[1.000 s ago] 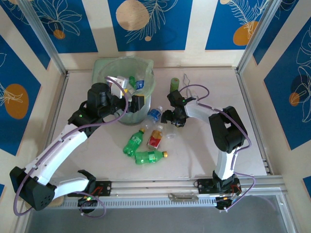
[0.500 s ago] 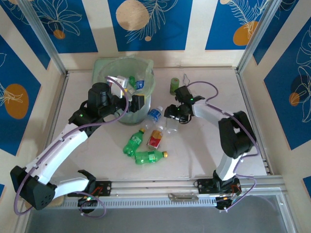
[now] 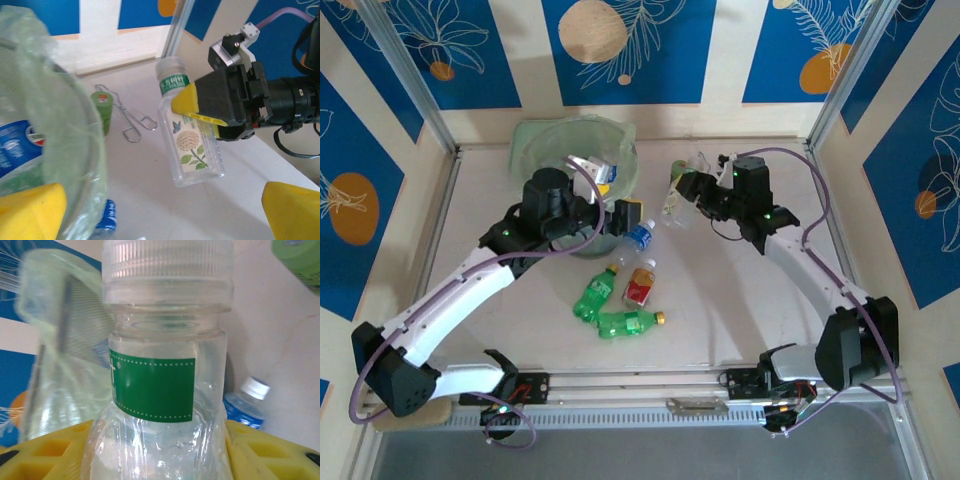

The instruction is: Put the plastic bottles in the bin

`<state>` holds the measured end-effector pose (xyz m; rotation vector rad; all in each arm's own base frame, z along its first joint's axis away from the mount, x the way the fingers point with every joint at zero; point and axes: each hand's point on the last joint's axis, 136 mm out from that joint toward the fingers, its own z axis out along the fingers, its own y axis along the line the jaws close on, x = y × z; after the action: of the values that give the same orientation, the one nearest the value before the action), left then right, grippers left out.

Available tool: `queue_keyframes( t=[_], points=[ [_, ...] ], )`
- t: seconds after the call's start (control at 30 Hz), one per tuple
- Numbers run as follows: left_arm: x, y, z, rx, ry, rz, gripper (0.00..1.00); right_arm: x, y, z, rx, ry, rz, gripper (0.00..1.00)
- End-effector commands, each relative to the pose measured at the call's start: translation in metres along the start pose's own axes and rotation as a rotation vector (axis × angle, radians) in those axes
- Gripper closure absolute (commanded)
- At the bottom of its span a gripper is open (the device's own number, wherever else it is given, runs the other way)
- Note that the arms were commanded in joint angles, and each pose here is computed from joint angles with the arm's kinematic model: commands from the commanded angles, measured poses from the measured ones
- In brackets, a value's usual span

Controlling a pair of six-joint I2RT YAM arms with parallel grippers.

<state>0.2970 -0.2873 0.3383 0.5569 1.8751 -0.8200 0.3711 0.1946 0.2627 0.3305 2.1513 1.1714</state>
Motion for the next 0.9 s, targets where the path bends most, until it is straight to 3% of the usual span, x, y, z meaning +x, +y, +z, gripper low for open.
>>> queue_keyframes(
  t=[0.0,0.3,0.87],
  points=[
    [-0.014,-0.028,0.009,0.096,-0.042,-0.017,0.00,-0.008,0.038,-0.015,-0.151,-0.055,-0.001,0.53],
    [-0.001,-0.055,0.042,0.167,0.005,-0.023,0.00,-0.008,0.074,-0.033,-0.277,-0.121,-0.044,0.54],
    [-0.001,-0.054,0.067,0.164,0.010,0.010,0.03,0.005,0.091,-0.038,-0.354,-0.078,-0.036,0.54]
  ],
)
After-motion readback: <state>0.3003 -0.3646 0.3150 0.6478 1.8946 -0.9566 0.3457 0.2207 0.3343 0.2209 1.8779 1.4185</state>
